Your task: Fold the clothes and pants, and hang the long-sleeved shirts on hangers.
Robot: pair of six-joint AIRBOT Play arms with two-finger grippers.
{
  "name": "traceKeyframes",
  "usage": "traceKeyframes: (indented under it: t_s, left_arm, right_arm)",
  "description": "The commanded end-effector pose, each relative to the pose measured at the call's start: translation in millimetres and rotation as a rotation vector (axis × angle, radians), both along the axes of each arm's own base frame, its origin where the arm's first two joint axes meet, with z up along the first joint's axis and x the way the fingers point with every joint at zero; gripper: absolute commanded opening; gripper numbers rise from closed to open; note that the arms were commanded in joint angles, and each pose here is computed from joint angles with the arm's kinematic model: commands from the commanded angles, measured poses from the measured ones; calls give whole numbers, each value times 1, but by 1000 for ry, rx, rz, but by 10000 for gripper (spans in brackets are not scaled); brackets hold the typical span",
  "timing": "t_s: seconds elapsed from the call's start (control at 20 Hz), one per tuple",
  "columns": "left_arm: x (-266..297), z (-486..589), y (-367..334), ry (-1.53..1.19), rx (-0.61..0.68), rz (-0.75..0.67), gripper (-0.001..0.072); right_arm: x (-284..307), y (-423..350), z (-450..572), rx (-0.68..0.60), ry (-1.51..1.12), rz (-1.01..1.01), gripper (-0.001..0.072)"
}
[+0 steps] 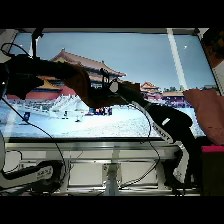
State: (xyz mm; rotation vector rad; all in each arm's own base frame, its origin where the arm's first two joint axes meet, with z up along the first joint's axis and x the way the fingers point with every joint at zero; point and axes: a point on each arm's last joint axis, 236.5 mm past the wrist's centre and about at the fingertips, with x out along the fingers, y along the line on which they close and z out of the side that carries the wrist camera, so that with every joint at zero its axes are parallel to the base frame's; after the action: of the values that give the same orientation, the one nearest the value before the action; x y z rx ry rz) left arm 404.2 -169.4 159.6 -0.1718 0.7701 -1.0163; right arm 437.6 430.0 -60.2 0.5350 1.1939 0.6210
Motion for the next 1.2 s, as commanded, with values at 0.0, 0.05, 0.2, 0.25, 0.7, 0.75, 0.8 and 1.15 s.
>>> traceKeyframes:
  t_s: [0.0, 0.05, 0.2, 0.25, 0.7, 0.75, 0.8, 1.15]
  left_arm:
    - [3, -14, -5, 49, -5, -3, 20]
    - [3, -18, -10, 59, -6, -16, 20]
    - [3, -33, -42, 74, -8, -55, 20]
    - [5, -37, -57, 67, -6, -62, 20]
    - [4, -55, -217, -91, -49, -31, 649]
    - [-4, -59, -229, -93, -46, -52, 689]
    - [-13, -61, -238, -88, -45, -77, 695]
    - [2, -59, -218, -92, -40, -42, 695]
  right_arm:
    - [13, -57, 10, -125, -12, 37, 14]
    - [19, -83, 14, -182, -24, 45, 14]
    - [42, -159, 44, -305, -75, 4, 15]
    - [49, -178, 60, -313, -99, -27, 14]
    - [65, -279, 176, -348, -292, -204, 15]
    - [64, -282, 176, -364, -292, -201, 15]
    - [63, -285, 173, -383, -288, -198, 15]
    - [58, -307, 161, -519, -293, -139, 18]
